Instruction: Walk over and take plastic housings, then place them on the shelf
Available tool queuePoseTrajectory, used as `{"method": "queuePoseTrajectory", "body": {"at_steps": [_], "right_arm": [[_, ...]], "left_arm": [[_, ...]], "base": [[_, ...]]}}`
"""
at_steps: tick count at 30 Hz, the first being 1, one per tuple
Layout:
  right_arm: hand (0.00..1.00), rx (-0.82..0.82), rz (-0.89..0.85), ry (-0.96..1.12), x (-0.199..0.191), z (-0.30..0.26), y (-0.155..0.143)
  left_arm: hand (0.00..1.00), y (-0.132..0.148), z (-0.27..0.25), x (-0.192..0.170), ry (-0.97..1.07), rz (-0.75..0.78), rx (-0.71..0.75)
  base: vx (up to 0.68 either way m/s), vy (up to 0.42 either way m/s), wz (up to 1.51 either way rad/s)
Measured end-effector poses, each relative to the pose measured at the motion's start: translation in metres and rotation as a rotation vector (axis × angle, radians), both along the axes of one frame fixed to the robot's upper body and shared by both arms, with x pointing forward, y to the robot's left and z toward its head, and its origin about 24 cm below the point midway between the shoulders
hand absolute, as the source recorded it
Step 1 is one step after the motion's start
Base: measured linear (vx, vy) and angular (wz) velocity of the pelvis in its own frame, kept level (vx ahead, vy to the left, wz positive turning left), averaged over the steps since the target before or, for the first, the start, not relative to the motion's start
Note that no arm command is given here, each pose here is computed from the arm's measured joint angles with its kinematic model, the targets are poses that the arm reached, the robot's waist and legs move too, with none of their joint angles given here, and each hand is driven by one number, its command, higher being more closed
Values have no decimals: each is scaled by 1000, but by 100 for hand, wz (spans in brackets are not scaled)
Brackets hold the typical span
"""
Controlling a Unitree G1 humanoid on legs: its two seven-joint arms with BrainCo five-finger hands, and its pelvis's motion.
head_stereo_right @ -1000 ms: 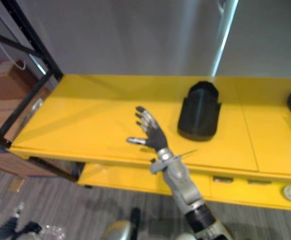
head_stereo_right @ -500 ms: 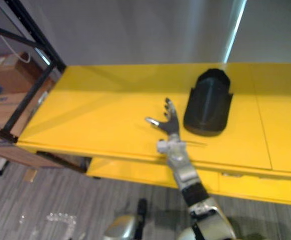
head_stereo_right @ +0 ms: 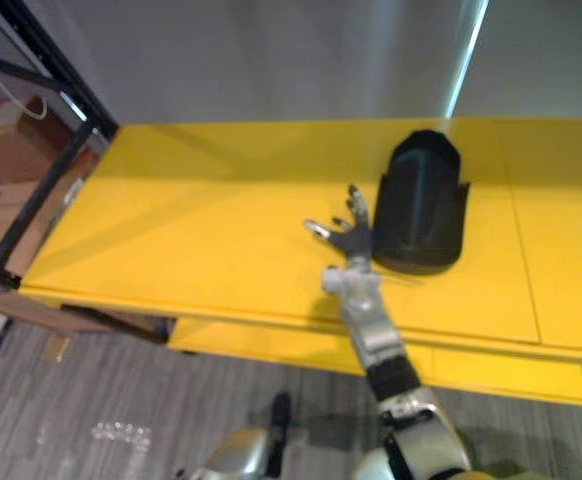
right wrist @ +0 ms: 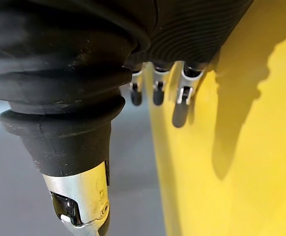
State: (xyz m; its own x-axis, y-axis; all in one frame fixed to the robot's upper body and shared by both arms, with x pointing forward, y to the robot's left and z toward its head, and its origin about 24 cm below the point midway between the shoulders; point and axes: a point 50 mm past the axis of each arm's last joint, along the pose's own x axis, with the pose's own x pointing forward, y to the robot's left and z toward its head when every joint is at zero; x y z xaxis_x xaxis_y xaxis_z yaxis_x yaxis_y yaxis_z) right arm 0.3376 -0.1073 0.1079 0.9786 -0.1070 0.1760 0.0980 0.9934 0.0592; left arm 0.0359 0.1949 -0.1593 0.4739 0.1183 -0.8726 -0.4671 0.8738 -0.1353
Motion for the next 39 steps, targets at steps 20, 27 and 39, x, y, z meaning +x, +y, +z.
{"method": "queuePoseTrajectory", "body": {"at_steps": [20, 27, 39], "right_arm": [[0, 35, -2, -25, -4, 4, -8], [0, 31, 143, -62, -6, 5, -2], [0, 125, 219, -526, -64, 72, -37]], "left_arm": [[0, 7, 1, 3, 4, -24, 23], [0, 7, 1, 3, 5, -25, 24], [0, 25, 4, 12, 24, 23, 129]], "base": [[1, 0, -2], [0, 0, 0], [42, -1, -5]]}}
